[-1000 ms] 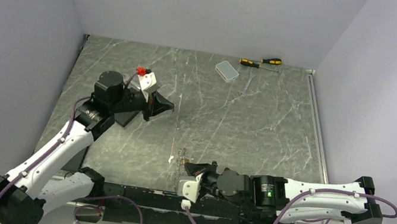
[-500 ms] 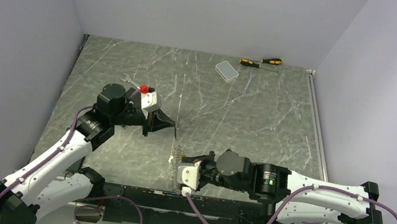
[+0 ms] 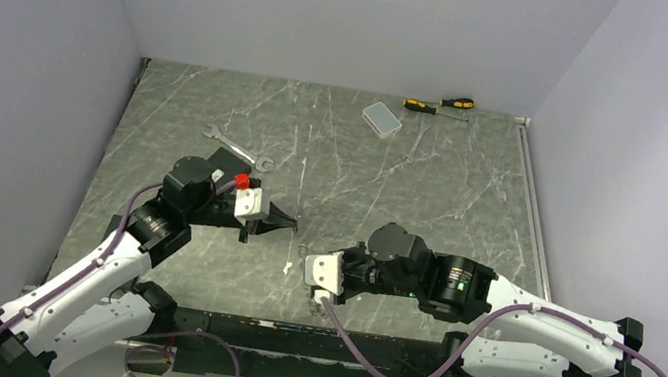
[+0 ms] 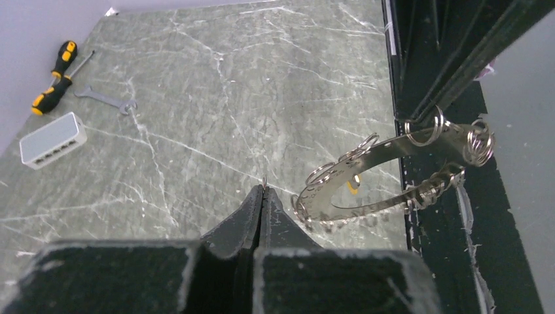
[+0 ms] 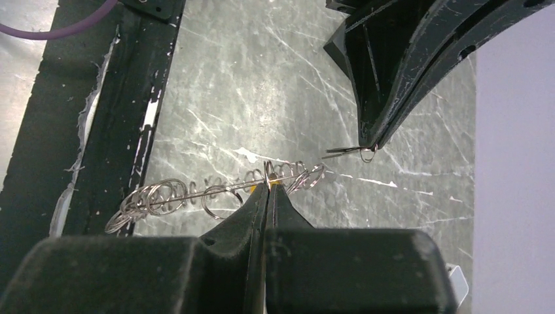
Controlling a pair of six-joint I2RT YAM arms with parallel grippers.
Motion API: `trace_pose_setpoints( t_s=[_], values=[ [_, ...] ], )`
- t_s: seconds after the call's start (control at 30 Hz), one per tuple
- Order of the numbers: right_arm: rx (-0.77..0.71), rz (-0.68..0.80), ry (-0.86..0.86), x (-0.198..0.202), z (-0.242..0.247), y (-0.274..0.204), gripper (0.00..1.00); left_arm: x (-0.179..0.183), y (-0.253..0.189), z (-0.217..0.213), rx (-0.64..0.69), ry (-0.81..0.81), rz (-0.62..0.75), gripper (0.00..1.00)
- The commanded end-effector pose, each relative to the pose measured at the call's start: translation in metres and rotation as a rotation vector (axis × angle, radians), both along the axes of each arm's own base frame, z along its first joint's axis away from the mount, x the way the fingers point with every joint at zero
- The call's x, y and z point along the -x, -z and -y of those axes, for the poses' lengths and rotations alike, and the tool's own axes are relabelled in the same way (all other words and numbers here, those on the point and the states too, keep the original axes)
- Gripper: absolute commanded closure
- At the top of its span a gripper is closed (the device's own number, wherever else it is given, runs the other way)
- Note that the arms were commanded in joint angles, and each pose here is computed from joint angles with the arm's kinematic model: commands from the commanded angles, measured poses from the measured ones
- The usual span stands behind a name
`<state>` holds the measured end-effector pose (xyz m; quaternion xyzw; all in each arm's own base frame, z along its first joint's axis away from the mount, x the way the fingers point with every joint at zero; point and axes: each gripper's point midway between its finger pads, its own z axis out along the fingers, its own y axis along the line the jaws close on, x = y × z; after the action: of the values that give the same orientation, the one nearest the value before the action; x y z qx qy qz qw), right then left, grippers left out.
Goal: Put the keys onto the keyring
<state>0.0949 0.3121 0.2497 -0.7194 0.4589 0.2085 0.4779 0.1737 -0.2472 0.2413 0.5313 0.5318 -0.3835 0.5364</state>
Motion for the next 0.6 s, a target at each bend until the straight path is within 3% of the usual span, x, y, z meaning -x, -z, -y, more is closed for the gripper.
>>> trace_pose_setpoints(
  t_s=[0.0,0.57],
  values=[
    [-0.07,-0.027,-0.052,0.005,-0.005,-0.029,1.0,0.009,-0.012,0.004,0.016,0.074,0.14,1.0],
    [-0.058,-0.055,-0.026,-0.015,-0.002,-0.02,1.0,0.024,0.0,0.017,-0.043,0.186,0.111,1.0]
  ],
)
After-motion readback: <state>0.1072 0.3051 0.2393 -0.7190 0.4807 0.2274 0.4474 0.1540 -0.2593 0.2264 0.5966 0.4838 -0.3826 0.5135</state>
